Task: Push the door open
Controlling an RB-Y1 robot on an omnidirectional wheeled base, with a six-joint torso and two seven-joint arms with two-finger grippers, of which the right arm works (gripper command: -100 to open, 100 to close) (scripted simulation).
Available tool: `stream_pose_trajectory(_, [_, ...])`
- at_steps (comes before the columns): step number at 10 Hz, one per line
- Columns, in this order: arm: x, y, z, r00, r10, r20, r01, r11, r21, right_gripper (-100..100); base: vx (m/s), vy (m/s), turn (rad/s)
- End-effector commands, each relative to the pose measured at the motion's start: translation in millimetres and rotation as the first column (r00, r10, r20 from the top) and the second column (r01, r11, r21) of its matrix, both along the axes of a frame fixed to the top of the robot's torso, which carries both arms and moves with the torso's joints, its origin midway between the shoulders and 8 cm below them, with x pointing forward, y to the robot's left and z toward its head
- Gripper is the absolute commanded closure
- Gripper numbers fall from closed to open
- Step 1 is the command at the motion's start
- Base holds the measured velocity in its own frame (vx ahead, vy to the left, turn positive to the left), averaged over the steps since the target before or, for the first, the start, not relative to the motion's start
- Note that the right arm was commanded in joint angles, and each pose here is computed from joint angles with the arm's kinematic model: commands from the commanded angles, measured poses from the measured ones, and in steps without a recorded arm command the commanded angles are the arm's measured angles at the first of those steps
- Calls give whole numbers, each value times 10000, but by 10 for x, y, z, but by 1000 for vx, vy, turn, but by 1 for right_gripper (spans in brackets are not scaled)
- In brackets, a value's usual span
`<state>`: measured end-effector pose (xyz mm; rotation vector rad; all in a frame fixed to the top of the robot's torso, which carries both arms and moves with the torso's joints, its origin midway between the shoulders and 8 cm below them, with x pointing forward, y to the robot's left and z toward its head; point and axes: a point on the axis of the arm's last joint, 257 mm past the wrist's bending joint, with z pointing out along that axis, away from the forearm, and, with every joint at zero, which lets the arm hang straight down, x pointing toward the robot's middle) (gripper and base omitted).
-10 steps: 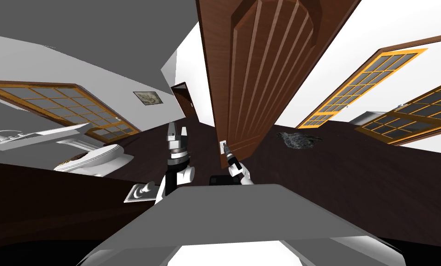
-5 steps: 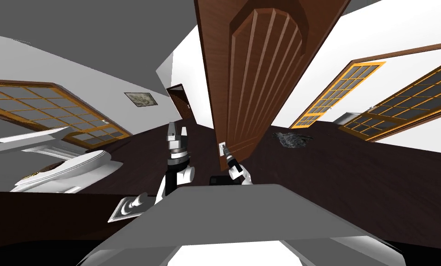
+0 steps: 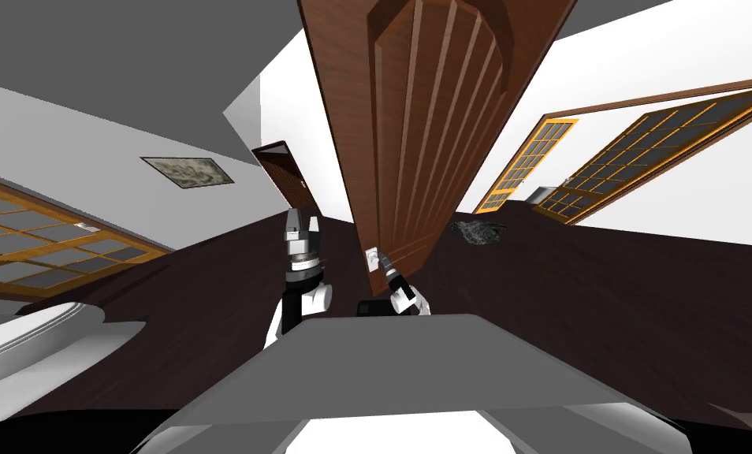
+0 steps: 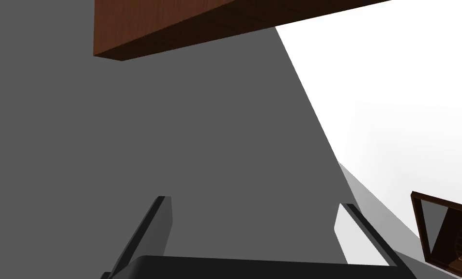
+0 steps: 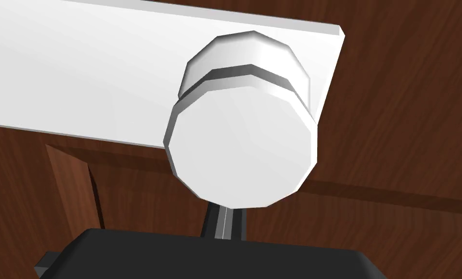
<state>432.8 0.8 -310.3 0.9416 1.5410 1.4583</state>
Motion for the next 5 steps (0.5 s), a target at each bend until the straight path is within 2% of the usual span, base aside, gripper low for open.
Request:
stream_pose_trajectory(1, [-143, 42, -67, 9998, 215, -56, -216, 9996, -205, -100, -47, -29, -162])
stream_pose_trajectory(3, [-252, 124, -82, 9993, 365, -92, -366, 9991, -214, -100, -203, -99, -24])
stream_pose_trajectory(5, [-418, 346, -24, 9983, 564, -115, -564, 9984, 47, -100, -244, -125, -79])
